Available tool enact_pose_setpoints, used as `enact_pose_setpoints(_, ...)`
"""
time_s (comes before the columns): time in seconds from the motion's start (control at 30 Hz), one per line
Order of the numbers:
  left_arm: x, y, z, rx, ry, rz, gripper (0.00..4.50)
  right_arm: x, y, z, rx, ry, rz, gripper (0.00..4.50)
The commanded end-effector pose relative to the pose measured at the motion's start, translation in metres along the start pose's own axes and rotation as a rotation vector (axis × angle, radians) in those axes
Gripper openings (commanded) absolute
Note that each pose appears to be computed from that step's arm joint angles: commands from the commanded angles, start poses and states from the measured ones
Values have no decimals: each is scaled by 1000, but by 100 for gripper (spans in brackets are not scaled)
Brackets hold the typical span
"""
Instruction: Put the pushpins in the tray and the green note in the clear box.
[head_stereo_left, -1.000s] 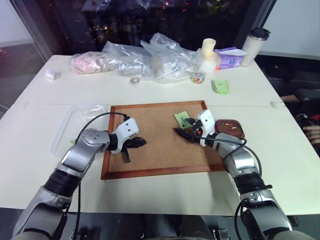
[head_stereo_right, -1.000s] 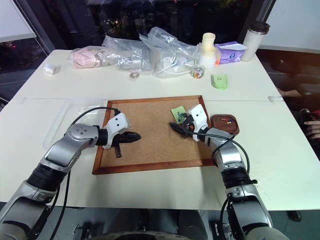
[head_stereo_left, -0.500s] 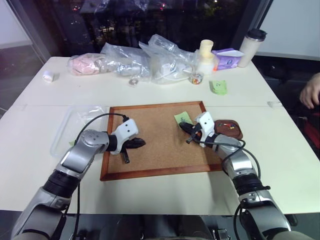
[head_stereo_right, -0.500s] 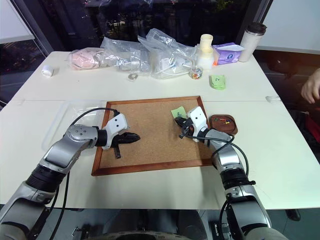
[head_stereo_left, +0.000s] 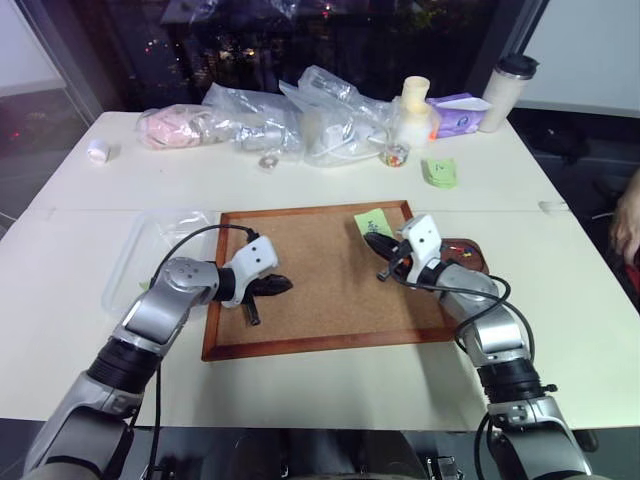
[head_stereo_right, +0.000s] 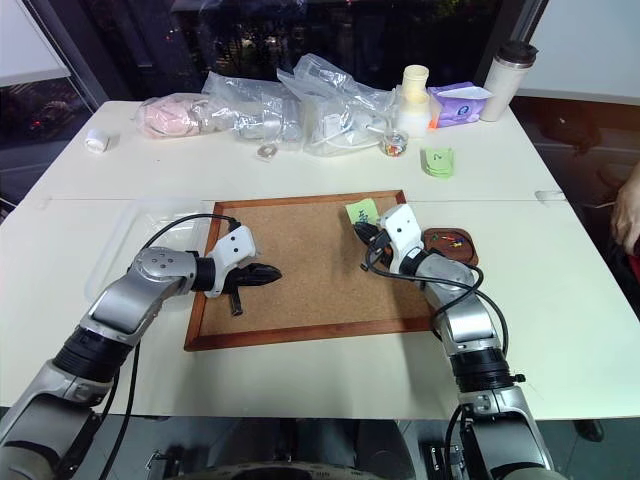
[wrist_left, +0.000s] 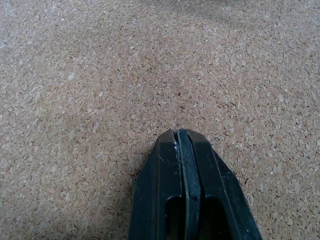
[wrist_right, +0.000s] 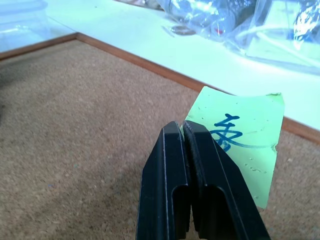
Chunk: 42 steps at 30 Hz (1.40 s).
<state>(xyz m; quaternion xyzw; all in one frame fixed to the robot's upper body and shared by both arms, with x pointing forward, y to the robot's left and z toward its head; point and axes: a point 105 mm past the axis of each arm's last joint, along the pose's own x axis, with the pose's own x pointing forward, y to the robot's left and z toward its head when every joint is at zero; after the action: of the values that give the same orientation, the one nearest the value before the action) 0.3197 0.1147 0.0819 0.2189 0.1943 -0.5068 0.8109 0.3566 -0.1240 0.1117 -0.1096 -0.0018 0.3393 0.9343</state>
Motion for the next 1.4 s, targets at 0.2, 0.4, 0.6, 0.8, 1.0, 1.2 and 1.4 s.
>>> enact_pose_setpoints(0.2,-4,31,49,-468,-324,8,92,-7,-1,22,-63,-50,7,0)
enact_pose_setpoints(0.4,-12,53,89,-685,-494,-21,385,-14,-2,34,-109,-63,13,0)
enact_pose_setpoints(0.6,12,45,94,-893,-491,-116,446,-22,1,48,-142,-84,12,0)
enact_pose_setpoints(0.8,34,39,111,-1027,-549,-247,446,-26,6,60,-167,-97,22,0)
enact_pose_setpoints(1.0,52,33,130,-1040,-597,-340,446,-28,10,63,-170,-96,24,0)
enact_pose_setpoints(1.2,68,38,139,-1076,-630,-339,446,-29,18,66,-171,-103,44,0)
enact_pose_setpoints(1.4,80,33,146,-1077,-636,-367,322,-29,23,69,-172,-106,56,0)
